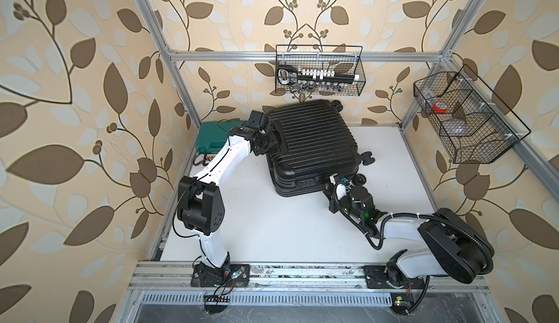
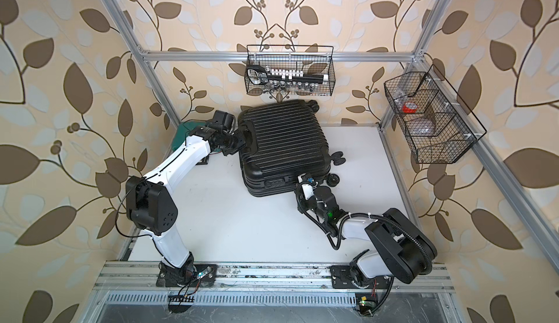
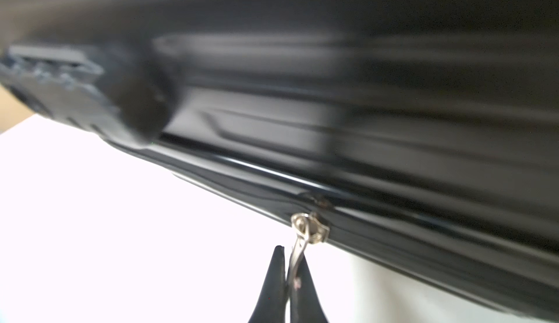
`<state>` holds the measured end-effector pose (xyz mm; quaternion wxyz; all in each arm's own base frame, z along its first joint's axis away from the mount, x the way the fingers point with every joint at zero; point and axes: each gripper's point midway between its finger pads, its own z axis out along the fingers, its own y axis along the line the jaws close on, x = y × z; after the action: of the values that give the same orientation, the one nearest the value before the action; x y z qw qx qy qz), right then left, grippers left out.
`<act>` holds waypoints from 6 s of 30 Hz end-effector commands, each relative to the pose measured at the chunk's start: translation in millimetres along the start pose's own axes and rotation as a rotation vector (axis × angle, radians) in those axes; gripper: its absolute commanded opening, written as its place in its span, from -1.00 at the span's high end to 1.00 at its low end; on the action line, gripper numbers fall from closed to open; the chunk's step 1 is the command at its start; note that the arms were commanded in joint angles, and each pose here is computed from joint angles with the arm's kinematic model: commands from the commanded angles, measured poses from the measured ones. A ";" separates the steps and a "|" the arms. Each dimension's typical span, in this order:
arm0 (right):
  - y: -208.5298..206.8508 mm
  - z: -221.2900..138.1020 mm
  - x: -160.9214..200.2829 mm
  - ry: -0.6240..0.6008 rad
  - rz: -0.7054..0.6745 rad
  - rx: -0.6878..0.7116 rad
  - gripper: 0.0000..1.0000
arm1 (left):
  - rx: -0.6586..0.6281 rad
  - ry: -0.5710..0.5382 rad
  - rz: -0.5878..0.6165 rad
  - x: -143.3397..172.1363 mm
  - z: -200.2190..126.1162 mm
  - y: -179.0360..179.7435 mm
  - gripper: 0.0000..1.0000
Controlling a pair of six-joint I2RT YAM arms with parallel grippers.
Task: Close the suitcase zippers
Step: Zip the zipper on the suitcase, then adjust the suitcase at the center of the board.
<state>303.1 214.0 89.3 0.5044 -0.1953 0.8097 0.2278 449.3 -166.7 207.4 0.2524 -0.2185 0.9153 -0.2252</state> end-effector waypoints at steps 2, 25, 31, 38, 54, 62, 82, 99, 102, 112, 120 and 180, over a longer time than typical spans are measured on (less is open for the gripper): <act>54.3 -3.8 -29.1 -0.077 -0.096 -0.183 1.00 | 0.259 -0.080 -0.198 -11.4 -39.5 -65.9 0.70; 83.5 -2.2 -16.6 -0.013 -0.148 -0.103 1.00 | 0.122 -0.233 -0.216 16.4 -53.7 -29.4 -0.32; 34.9 -20.7 -4.1 -0.001 -0.023 0.023 1.00 | 0.093 -0.323 0.217 -5.5 -73.6 -33.9 -0.72; -14.4 -47.3 -1.5 -0.023 0.103 0.167 1.00 | 0.121 -0.172 0.934 4.4 -71.2 -64.8 -0.60; -37.8 -65.1 -2.0 -0.041 0.170 0.211 1.00 | 0.485 0.200 1.769 90.9 -50.4 -55.2 -0.48; -38.7 -64.5 -3.2 -0.043 0.173 0.207 1.00 | 0.496 0.267 1.995 98.3 -31.3 -34.8 -0.60; -44.3 -71.4 -15.7 -0.047 0.151 0.251 1.00 | 0.212 0.477 2.179 115.9 -3.6 -7.2 0.19; -35.9 -75.5 -14.4 -0.037 0.134 0.205 1.00 | 0.164 0.496 2.193 125.2 6.0 -8.1 0.05; -31.7 -77.2 -10.9 -0.024 0.137 0.182 1.00 | 0.170 0.458 2.201 123.3 2.3 -17.1 0.30; -10.6 -86.6 -11.8 -0.045 0.138 0.076 1.00 | 0.090 0.290 2.247 103.9 -14.8 -47.4 0.55; 2.6 -88.3 -5.1 -0.022 0.116 0.028 1.00 | 0.043 0.210 2.272 95.2 -26.9 -61.8 0.56; 84.1 -83.1 -19.7 -0.088 -0.043 -0.171 1.00 | 0.111 -0.017 1.699 158.9 -49.4 -152.9 0.64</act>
<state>215.3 208.3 118.8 0.5057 -0.2171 0.8046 0.2229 300.3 -305.1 192.8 0.1614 0.7111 0.6802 0.0744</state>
